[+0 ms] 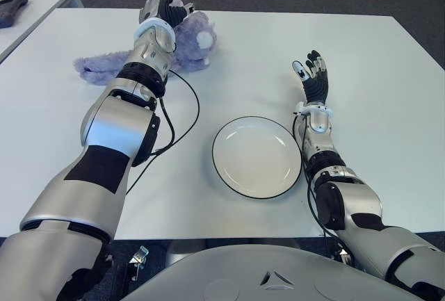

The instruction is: Put the doll into the plate.

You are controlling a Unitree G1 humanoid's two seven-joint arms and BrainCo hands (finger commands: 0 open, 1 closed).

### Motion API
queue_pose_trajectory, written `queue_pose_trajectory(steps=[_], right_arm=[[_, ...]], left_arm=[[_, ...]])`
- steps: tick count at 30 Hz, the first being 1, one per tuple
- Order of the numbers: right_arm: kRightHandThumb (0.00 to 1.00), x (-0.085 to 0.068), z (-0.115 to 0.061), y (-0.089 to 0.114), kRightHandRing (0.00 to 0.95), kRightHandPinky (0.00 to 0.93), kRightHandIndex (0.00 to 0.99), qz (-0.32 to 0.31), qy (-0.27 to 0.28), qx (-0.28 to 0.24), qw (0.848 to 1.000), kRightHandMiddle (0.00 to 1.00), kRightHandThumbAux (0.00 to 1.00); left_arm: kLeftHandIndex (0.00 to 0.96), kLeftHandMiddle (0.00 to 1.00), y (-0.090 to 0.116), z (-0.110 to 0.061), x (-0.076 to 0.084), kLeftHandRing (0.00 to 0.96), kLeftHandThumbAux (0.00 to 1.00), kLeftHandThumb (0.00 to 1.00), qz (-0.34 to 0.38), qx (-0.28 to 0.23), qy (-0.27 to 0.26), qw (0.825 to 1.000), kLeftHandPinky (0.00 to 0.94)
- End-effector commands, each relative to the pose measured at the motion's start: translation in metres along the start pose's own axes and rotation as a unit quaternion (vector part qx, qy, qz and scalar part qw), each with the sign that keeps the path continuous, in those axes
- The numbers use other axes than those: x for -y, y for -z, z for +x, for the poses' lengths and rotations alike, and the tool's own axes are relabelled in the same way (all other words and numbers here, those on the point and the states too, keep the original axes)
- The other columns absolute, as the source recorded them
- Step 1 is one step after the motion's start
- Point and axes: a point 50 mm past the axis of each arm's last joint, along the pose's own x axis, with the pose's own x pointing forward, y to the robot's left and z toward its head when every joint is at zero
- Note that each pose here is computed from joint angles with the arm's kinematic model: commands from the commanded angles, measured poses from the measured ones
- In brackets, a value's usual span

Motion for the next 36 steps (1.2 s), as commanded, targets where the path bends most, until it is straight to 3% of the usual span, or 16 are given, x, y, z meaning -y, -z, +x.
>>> queue_pose_trajectory(steps=[1,19,20,25,36], right_arm=[[0.0,0.032,-0.156,0.139,0.055,0.014,0.075,-0.023,0.041,-0.327,0.944,0.099,0.57],[0.0,0.03,-0.155,0.138,0.057,0.025,0.063,-0.019,0.032,-0.32,0.947,0.092,0.598],[0.0,0.03,-0.156,0.138,0.059,0.021,0.065,-0.019,0.033,-0.321,0.946,0.095,0.594],[0.0,0.031,-0.157,0.139,0.058,0.019,0.07,-0.022,0.037,-0.326,0.945,0.099,0.58],[0.0,0.03,-0.156,0.14,0.053,0.018,0.081,-0.009,0.045,-0.331,0.942,0.101,0.57]], left_arm=[[0.001,0.385,-0.013,-0.004,0.017,0.637,0.348,0.271,0.018,0.001,0.031,0.999,0.791],[0.0,0.411,-0.021,-0.009,0.035,0.66,0.352,0.262,0.015,0.011,0.057,0.998,0.818],[0.0,0.495,-0.021,-0.01,0.035,0.687,0.352,0.275,0.015,0.012,0.058,0.998,0.835],[0.0,0.574,-0.022,-0.011,0.038,0.725,0.348,0.287,0.01,0.013,0.062,0.998,0.843],[0.0,0.447,-0.035,-0.017,0.052,0.71,0.338,0.284,0.011,0.033,0.084,0.996,0.826]])
